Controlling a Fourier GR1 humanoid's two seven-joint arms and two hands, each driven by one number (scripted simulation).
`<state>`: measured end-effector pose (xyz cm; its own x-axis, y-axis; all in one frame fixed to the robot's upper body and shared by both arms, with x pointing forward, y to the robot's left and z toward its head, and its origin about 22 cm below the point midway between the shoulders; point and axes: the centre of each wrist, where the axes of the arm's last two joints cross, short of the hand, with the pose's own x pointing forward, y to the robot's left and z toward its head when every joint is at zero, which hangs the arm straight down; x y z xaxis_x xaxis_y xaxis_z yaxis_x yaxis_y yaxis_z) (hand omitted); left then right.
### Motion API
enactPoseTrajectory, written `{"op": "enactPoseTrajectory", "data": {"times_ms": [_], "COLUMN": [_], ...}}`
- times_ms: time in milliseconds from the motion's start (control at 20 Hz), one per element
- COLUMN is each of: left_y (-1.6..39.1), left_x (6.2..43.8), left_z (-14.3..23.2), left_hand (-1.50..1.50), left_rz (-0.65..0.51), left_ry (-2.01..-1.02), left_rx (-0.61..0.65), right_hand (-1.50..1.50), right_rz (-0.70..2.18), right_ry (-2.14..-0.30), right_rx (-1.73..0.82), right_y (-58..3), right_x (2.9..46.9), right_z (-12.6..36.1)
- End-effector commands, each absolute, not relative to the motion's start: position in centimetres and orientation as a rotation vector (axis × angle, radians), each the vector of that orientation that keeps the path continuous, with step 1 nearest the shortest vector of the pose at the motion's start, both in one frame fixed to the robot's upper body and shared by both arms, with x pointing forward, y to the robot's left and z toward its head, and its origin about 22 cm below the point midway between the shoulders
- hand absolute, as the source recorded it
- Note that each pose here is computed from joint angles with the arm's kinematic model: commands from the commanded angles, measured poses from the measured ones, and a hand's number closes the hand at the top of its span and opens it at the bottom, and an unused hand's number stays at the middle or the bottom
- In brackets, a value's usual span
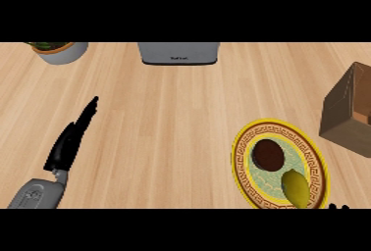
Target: Pick the lemon from the plate and place it in the cardboard box
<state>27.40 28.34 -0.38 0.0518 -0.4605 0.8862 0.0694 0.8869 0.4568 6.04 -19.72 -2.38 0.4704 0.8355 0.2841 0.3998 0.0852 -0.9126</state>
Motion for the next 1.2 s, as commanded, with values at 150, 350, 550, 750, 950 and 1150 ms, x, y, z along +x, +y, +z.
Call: {"op": "enactPoseTrajectory", "data": {"times_ms": [150,350,550,750,950,1150], "left_y": [27.3,28.9,28.3,28.0,26.6,27.2], "left_x": [27.4,26.0,26.9,27.3,26.4,27.6], "left_z": [0.9,-1.1,-1.2,0.2,-2.6,-0.8], "left_hand": [0.0,0.0,0.0,0.0,0.0,0.0], "left_rz": [-0.424,-0.412,-0.407,-0.416,-0.403,-0.421], "left_ry": [-1.456,-1.463,-1.468,-1.476,-1.462,-1.463], "left_rx": [0.304,0.324,0.325,0.344,0.315,0.326], "right_hand": [-1.5,-1.5,-1.5,-1.5,-1.5,-1.5], "right_rz": [0.473,0.463,0.47,0.491,0.492,0.483], "right_ry": [-1.076,-1.061,-1.051,-1.082,-1.085,-1.084], "right_rx": [-1.535,-1.531,-1.525,-1.486,-1.472,-1.466], "right_y": [-19.4,-19.5,-19.2,-19.8,-19.4,-20.9], "right_x": [9.8,9.6,11.3,11.8,12.3,13.8], "right_z": [-2.8,-3.1,-3.5,-5.6,-3.5,-4.8]}}
